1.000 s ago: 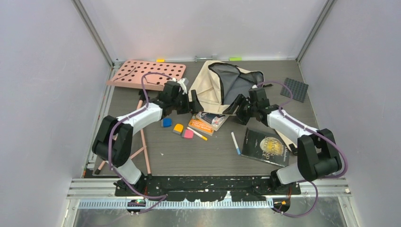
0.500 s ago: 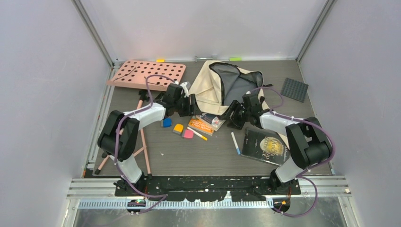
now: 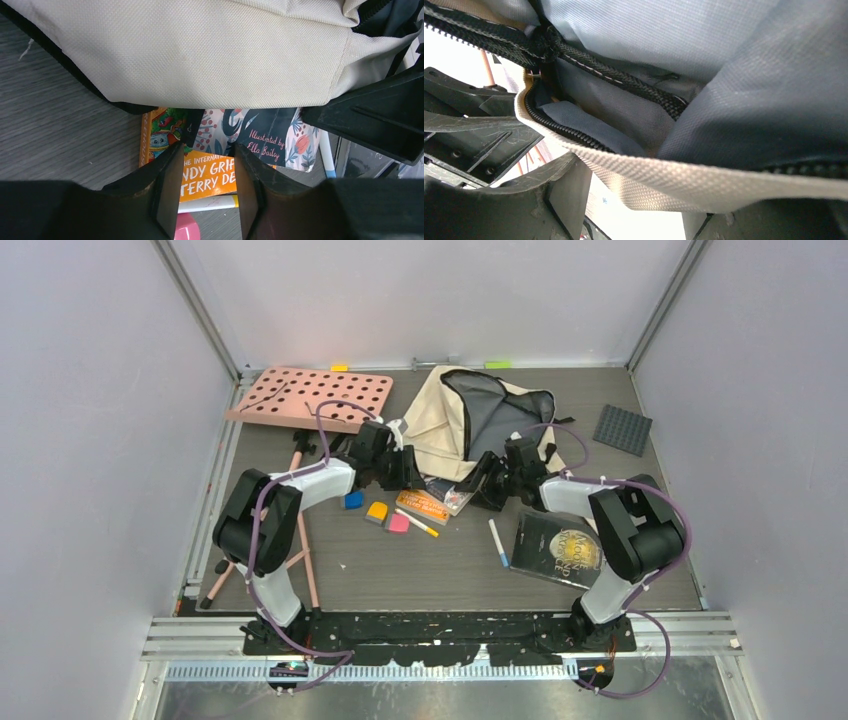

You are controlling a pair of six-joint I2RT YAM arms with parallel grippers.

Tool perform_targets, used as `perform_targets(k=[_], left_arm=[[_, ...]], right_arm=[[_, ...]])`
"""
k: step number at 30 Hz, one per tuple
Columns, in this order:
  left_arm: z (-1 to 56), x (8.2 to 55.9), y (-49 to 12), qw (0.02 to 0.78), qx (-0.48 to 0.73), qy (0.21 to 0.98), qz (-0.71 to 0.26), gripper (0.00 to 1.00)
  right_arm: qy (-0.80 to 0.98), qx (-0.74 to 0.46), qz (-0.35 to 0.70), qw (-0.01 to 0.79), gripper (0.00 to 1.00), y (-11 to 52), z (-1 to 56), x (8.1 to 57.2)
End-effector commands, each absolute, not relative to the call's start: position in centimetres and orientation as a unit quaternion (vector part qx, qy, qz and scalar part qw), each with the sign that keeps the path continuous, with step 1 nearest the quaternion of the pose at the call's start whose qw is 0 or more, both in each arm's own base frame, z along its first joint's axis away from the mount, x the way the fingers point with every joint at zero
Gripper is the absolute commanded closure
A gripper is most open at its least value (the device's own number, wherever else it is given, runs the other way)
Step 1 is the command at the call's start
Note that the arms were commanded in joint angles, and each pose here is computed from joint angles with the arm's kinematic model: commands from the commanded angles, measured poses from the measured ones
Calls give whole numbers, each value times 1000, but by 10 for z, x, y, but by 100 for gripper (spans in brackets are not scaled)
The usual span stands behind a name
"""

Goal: Pack the student bag
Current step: Pick up the book from the center of the board.

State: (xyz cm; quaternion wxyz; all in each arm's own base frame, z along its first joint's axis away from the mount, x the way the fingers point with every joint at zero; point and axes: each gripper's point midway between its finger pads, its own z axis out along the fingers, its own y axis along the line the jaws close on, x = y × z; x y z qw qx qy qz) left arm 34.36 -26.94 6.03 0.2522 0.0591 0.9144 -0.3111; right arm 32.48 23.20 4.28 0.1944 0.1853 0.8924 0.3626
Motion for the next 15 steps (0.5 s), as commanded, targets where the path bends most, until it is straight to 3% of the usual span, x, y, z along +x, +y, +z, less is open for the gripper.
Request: perform_targets(k=[1,7,15], left_arm=[[70,342,-283,258,84,904,-329,61],[71,332,-284,246,89,907,-331,70],[88,320,-274,260,74,911,-310,70]], right_arm=[[883,153,385,221,37,248,60,337],[880,139,389,232,47,252,77,339],[903,147,338,220,73,238,97,335]])
